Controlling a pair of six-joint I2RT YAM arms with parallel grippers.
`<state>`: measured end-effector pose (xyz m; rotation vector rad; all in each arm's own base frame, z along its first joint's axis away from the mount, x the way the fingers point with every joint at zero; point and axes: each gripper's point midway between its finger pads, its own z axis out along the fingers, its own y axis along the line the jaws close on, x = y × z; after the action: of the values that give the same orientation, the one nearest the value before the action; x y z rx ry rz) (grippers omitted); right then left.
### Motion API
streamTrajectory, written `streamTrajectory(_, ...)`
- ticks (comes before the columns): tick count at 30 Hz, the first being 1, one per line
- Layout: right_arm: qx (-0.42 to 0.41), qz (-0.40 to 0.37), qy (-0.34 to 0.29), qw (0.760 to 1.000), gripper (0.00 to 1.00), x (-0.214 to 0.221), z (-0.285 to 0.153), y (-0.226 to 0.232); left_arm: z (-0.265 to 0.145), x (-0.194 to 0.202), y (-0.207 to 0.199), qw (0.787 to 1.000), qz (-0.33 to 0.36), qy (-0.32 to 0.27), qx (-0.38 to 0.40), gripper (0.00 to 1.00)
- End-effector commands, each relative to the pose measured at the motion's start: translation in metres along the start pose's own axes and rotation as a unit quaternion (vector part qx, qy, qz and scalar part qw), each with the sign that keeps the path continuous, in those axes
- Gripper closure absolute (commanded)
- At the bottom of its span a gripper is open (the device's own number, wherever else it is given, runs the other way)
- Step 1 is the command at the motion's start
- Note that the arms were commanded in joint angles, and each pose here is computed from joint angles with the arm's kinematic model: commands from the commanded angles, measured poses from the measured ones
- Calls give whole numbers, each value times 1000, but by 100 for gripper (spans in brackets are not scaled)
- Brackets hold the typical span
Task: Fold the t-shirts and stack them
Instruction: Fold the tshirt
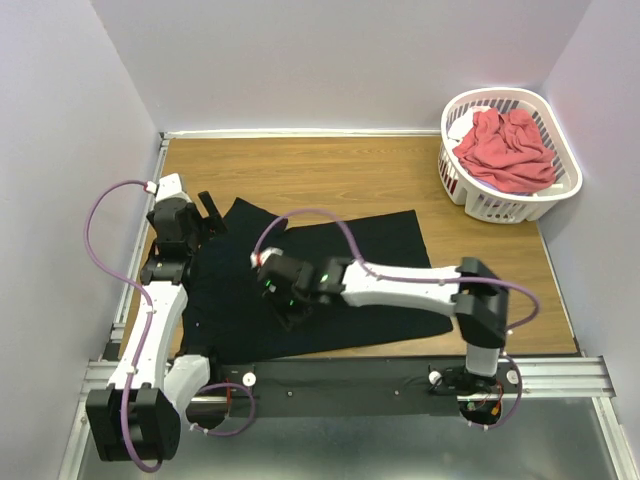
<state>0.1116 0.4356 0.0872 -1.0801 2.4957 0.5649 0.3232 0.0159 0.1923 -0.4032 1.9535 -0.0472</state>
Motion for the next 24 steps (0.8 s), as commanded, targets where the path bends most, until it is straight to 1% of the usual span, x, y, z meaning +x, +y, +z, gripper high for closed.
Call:
streamTrajectory(1,86,36,-65,994,47,-46,-47,-87,15,14,6,999,2,34,-24,2)
streamTrajectory(2,98,40,-78,991,47,-53,-59,-106,23,28,10,997,0,62,-39,2)
streamTrajectory(3,126,70,-82,986,47,-55,-66,-148,27,33,12,996,-1,73,-45,4)
streamTrajectory(4,144,70,-84,983,47,-56,-72,-170,34,41,18,994,-2,90,-59,7)
streamTrajectory(6,178,86,-88,976,46,-57,-84,-211,41,51,27,991,-6,110,-72,9)
streamTrajectory(7,202,101,-87,970,46,-55,-88,-247,46,60,36,989,-11,126,-80,10)
streamTrajectory(9,210,125,-83,966,46,-52,-90,-281,50,65,45,987,-21,136,-85,11)
streamTrajectory(10,213,154,-93,960,46,-51,-94,-313,53,69,47,986,-26,145,-83,12)
streamTrajectory(12,211,182,-101,955,46,-49,-94,-341,56,69,56,984,-34,146,-92,12)
streamTrajectory(14,224,228,-94,943,46,-36,-85,-391,63,73,59,982,-37,157,-97,13)
streamTrajectory(15,222,225,-102,943,46,-43,-87,-391,63,73,59,982,-37,157,-97,13)
streamTrajectory(16,227,238,-89,940,46,-33,-78,-407,65,73,61,982,-35,158,-99,13)
streamTrajectory(17,231,240,-91,939,46,-37,-78,-417,68,77,63,980,-35,165,-102,13)
streamTrajectory(19,245,254,-76,932,46,-25,-71,-439,71,80,66,978,-33,173,-107,13)
streamTrajectory(24,274,287,-65,916,46,-7,-71,-477,72,86,67,977,-31,182,-110,12)
